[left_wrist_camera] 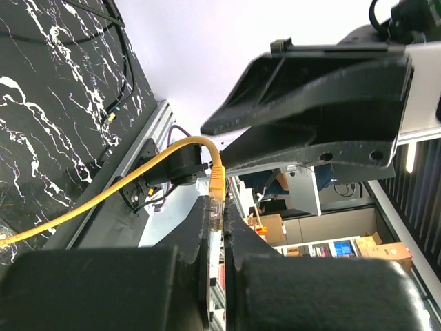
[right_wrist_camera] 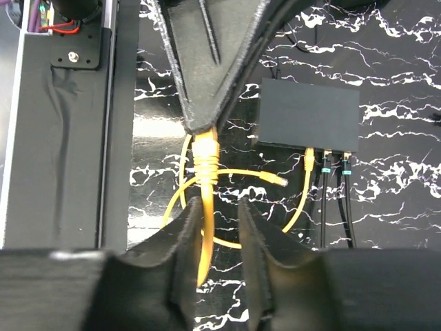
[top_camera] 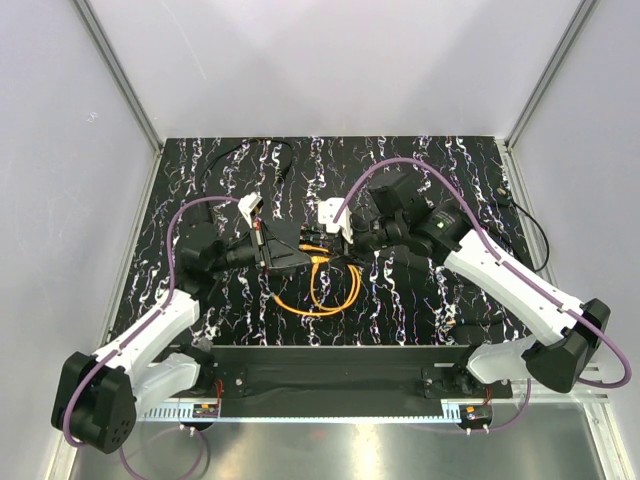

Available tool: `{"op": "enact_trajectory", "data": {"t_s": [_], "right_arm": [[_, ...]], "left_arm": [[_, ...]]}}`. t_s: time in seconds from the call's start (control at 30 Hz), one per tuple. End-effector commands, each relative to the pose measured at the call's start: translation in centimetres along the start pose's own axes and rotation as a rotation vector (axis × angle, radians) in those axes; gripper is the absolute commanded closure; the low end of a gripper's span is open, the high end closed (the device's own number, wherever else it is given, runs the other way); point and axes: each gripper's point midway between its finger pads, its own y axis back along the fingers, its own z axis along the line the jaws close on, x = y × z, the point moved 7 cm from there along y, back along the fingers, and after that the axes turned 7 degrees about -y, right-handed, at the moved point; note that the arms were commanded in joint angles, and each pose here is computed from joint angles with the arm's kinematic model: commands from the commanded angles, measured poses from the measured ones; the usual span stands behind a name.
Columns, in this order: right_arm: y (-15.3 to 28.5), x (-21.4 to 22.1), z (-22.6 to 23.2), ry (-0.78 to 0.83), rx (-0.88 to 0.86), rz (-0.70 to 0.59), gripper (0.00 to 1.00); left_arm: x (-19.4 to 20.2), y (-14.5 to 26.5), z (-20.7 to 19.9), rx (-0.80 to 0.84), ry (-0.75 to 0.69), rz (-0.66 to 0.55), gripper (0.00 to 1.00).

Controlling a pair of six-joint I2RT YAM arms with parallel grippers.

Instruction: Insert the plug into the switch port

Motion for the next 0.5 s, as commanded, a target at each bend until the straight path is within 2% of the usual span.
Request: {"op": "enact_trajectory", "data": {"t_s": [0.0,0.17,0.3,0.33,0.37,0.43,0.47], "right_arm": [[-0.1,-0.8,-0.1,0.088,0.047,-0.014,0.68],[-0.3,-0.3,0.0,0.114,0.043,0.009,0.73],[-0.5,0.0,0.1,0.124,0.042,0.019,0.81],[-0.6,0.1,0.1,0.127,0.04,0.02,0.83],[-0.7,0.2,0.1,0.13,0.038,0.024,0.94],[-0.8,0.4,0.1,0.127,0.04,0.031,1.0],[-0.9,0.5,0.1,0.117,0.04,0.035,1.0]], "left_arm": [[-0.3,-0.1,-0.6,0.017,-0.01,-0.013,1.0],[-0.2,-0.1,-0.5,0.019,0.001,-0.011,1.0],[-0.2,-0.1,-0.5,0.021,0.005,-0.013,1.0],[-0.3,-0.1,-0.5,0.021,0.005,-0.015,1.0],[-0.3,-0.1,-0.5,0.02,0.008,-0.016,1.0],[-0.3,-0.1,-0.4,0.015,0.008,-0.015,0.99],[-0.3,-0.1,-0.4,0.014,0.002,-0.015,0.83]]}}
